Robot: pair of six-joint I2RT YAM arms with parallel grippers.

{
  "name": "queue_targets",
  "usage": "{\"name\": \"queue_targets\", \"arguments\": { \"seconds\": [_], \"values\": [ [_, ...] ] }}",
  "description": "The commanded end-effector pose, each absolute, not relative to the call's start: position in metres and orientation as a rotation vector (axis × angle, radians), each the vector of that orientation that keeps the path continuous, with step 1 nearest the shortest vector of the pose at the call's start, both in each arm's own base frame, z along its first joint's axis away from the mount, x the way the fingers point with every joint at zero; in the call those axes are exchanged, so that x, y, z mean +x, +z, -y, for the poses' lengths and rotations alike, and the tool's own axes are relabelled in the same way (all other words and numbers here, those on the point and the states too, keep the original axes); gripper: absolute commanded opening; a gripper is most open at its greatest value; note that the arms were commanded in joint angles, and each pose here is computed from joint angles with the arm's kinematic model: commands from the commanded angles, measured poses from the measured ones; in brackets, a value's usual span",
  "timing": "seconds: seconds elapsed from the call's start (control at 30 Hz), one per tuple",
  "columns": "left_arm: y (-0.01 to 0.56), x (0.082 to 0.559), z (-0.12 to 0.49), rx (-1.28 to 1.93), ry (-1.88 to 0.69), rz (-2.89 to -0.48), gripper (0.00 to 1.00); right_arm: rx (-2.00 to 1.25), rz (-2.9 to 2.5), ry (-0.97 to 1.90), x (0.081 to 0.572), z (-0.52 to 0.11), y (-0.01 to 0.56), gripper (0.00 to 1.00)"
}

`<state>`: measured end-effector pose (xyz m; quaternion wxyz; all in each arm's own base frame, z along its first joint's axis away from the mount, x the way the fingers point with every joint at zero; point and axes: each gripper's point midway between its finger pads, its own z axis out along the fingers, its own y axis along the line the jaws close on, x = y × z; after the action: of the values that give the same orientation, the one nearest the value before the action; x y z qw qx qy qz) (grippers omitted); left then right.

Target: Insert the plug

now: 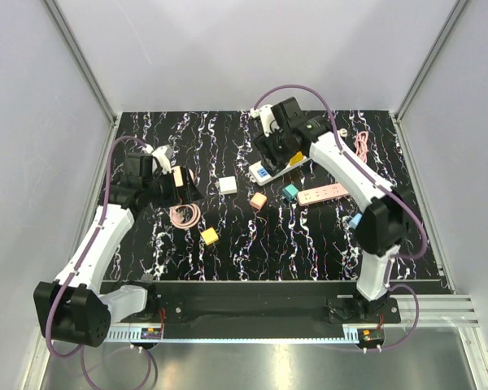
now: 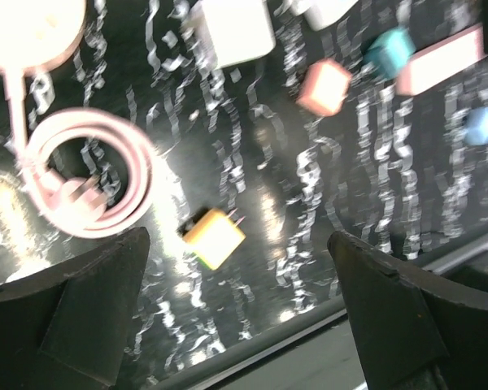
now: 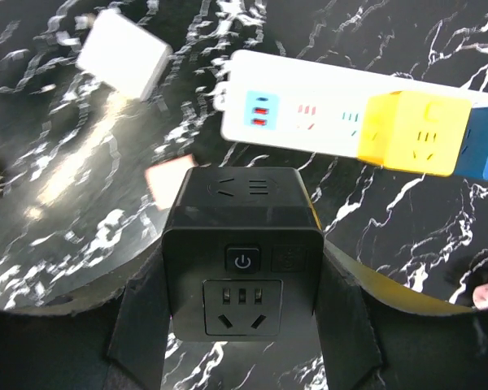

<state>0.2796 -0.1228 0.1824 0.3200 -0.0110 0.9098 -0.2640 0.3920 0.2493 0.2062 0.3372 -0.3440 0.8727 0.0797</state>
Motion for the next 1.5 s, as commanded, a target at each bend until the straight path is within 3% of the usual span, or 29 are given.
{"name": "queue_targets", "arguments": {
  "seconds": [0.0,0.37,0.93,1.47],
  "values": [
    [0.171,0.276,0.109,0.042,-0.578,-2.374,0.99,-0.910,-2.270,0.271,0.415,-0.251,0.210,0.00],
    [0.166,0.273,0.110,0.075,-0.561,-2.363,0.99,-0.892,-2.398,0.316,0.484,-0.249,0.158,0.00],
    [0.161,0.273,0.109,0.084,-0.537,-2.385,0.99,-0.888,-2.484,0.387,0.489,-0.243,0.113,0.00],
    [0.162,0.272,0.110,0.091,-0.544,-2.382,0.99,-0.857,-2.449,0.332,0.506,-0.242,0.114,0.00]
  ]
}}
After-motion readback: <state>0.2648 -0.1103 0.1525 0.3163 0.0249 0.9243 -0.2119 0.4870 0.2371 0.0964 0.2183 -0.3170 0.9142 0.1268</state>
